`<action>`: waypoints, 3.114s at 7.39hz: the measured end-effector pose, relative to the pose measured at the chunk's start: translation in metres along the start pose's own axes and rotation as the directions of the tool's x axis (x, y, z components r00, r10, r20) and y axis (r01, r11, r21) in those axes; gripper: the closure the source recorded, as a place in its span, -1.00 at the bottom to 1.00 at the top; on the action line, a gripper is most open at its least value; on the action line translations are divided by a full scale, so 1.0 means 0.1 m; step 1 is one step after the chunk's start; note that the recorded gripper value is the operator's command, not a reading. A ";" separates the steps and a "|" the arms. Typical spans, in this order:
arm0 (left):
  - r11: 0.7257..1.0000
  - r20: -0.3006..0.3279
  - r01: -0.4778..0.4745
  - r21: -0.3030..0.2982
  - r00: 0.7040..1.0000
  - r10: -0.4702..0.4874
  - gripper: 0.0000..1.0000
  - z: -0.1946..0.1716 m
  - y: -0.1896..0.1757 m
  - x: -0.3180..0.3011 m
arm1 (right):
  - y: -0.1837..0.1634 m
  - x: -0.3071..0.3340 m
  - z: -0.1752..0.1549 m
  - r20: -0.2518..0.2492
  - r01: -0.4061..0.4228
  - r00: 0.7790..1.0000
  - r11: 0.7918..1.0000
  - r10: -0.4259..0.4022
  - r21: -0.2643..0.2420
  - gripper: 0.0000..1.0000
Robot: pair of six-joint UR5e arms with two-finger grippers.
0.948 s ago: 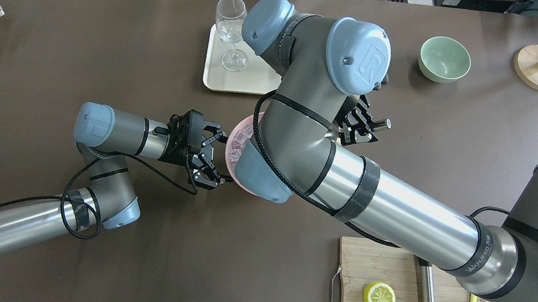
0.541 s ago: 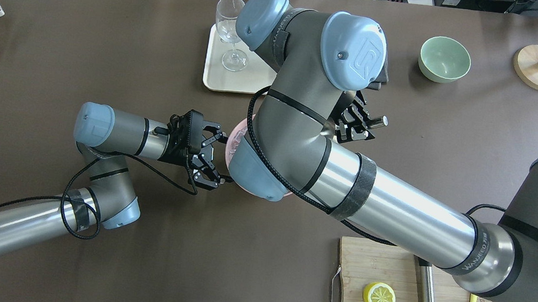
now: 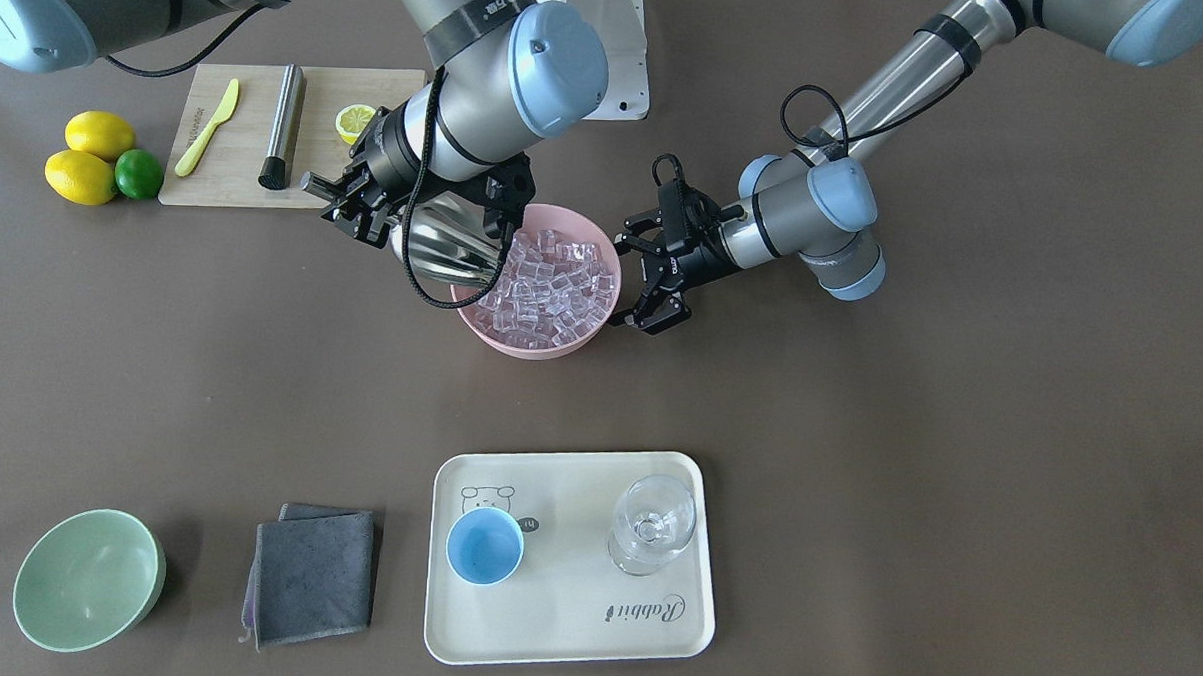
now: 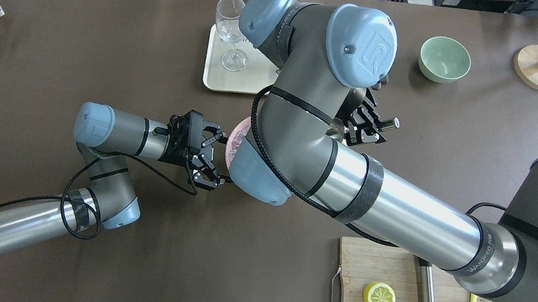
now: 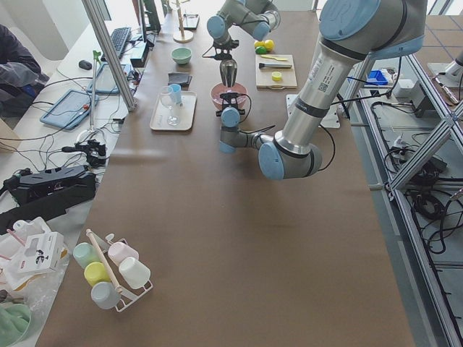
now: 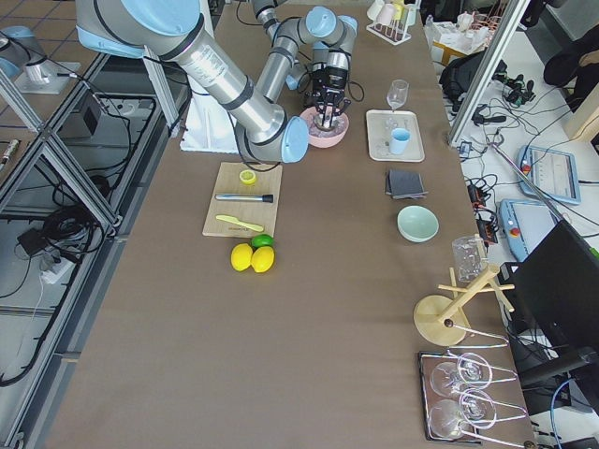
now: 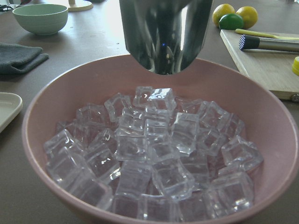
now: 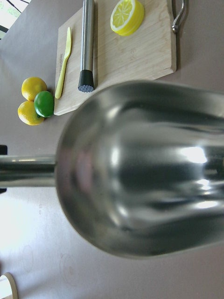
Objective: Put ice in cup with scoop
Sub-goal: 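Lower the scoop tip into the ice cubes with the right gripper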
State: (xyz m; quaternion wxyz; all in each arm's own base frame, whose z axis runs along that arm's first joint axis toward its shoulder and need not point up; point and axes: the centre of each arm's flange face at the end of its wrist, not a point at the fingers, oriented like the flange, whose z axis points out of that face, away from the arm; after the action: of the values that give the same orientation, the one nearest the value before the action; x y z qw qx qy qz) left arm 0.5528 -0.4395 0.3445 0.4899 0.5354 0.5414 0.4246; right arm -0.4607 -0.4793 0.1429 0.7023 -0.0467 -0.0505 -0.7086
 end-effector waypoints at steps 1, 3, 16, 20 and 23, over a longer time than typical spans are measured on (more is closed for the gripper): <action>1.000 0.000 0.000 0.000 1.000 0.000 -0.98 0.00 0.00 0.00 | 0.02 -0.01 0.00 0.009 -0.002 1.000 1.000 0.002 -0.018 1.00; 1.000 0.000 -0.001 0.000 1.000 0.001 -0.98 0.00 0.00 0.00 | 0.06 -0.02 -0.02 0.020 -0.009 1.000 0.998 0.010 -0.057 1.00; 1.000 -0.006 -0.002 0.001 1.000 0.002 -0.98 -0.01 0.00 0.01 | -0.36 0.12 -0.02 0.016 -0.073 0.997 0.992 0.075 -0.107 1.00; 1.000 -0.006 -0.002 0.002 1.000 0.002 -0.98 -0.01 0.00 0.01 | -0.51 0.14 0.04 -0.008 -0.086 0.996 0.993 0.086 -0.079 1.00; 1.000 -0.006 -0.002 0.001 1.000 0.002 -0.98 -0.01 0.00 0.01 | -0.58 0.16 0.08 -0.022 -0.119 0.993 0.992 0.118 -0.051 1.00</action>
State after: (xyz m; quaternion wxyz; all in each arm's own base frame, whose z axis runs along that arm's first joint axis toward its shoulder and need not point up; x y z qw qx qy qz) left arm 0.5521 -0.4386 0.3442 0.4879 0.5348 0.5425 0.4263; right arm -0.5188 -0.4935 0.1530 0.7423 -0.0612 -0.0226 -0.6669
